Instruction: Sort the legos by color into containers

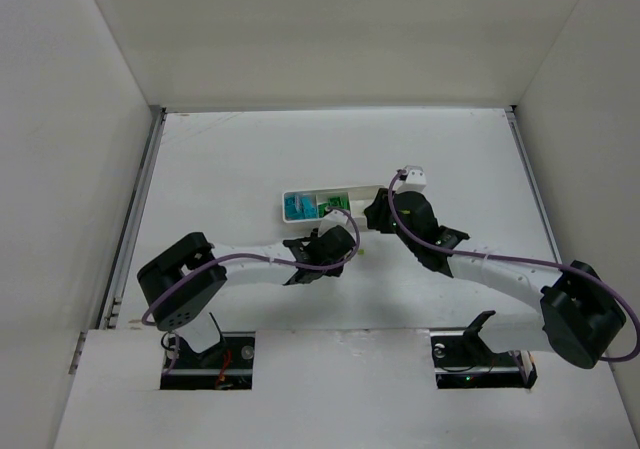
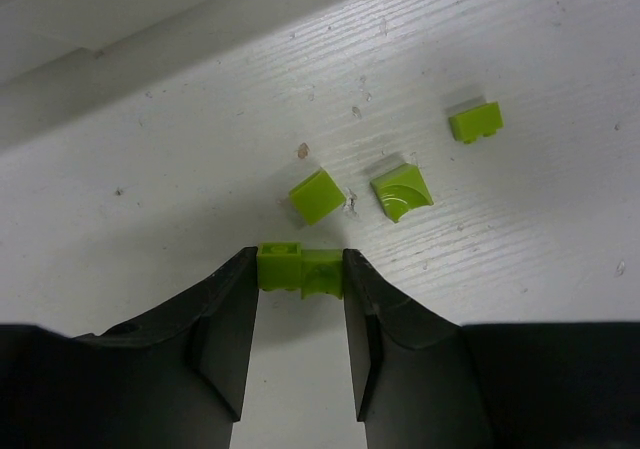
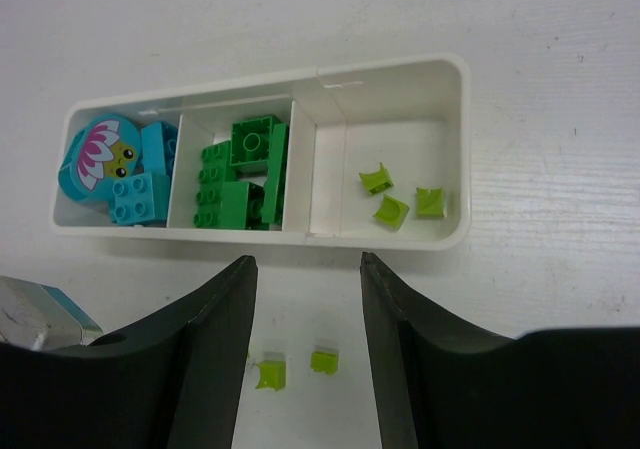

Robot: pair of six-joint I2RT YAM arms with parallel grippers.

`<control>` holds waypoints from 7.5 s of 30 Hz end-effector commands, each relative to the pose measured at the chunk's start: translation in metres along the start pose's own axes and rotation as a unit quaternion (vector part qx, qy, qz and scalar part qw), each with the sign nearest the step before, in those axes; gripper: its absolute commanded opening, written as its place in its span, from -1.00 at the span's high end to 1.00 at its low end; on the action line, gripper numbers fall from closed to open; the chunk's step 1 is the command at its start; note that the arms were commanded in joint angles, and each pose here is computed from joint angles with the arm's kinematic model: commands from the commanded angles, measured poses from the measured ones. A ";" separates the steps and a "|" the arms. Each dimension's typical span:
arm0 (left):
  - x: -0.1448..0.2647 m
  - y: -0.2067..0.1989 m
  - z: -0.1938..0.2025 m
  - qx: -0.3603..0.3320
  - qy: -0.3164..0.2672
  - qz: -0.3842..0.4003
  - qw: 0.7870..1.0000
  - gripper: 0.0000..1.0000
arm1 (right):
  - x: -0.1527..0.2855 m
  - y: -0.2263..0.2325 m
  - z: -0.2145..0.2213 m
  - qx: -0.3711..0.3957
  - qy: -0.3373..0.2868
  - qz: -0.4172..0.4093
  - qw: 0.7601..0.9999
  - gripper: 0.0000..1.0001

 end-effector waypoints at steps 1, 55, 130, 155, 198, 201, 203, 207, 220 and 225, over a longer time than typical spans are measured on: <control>0.009 -0.003 -0.010 -0.007 -0.011 -0.002 1.000 0.39 | 0.000 0.007 -0.013 -0.013 -0.029 -0.014 0.999 -0.04; 0.092 -0.021 -0.186 0.166 -0.211 0.145 0.952 0.06 | 0.024 0.061 0.061 0.022 0.048 -0.043 0.998 0.03; 0.017 -0.015 -0.054 0.084 -0.094 0.065 0.990 0.23 | 0.028 0.024 0.039 0.017 0.045 0.005 0.999 0.31; -0.015 0.003 -0.035 0.078 -0.088 -0.002 0.993 0.75 | 0.034 0.034 0.064 -0.001 0.057 -0.019 0.998 0.30; 0.032 -0.082 -0.183 0.114 -0.181 0.145 0.966 0.23 | 0.031 0.033 0.088 -0.001 0.070 0.006 0.998 0.01; 0.052 -0.057 -0.176 0.140 -0.191 0.147 0.960 0.23 | 0.020 0.038 0.092 0.014 0.081 0.018 0.996 0.06; 0.066 -0.039 -0.167 0.152 -0.198 0.148 0.957 0.23 | 0.014 0.041 0.096 0.024 0.088 0.027 0.995 0.07; 0.085 0.002 -0.146 0.170 -0.212 0.126 0.954 0.22 | 0.004 0.041 0.100 0.040 0.096 0.046 0.993 0.09; 0.094 0.040 -0.073 0.157 -0.148 0.118 0.969 0.20 | -0.011 0.041 0.111 0.079 0.123 0.088 0.985 0.51; 0.093 0.031 -0.047 0.131 -0.112 0.125 0.977 0.12 | -0.002 0.043 0.090 0.069 0.100 0.083 0.989 0.61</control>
Point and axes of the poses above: each gripper's point midway between its finger pads, its own x axis back along the fingers, its own y axis along the line the jaws close on, z = x × y, the point moved 3 cm from there along x, back along the fingers, and after that the axes turned 15 degrees about x, right-handed, at the moved point
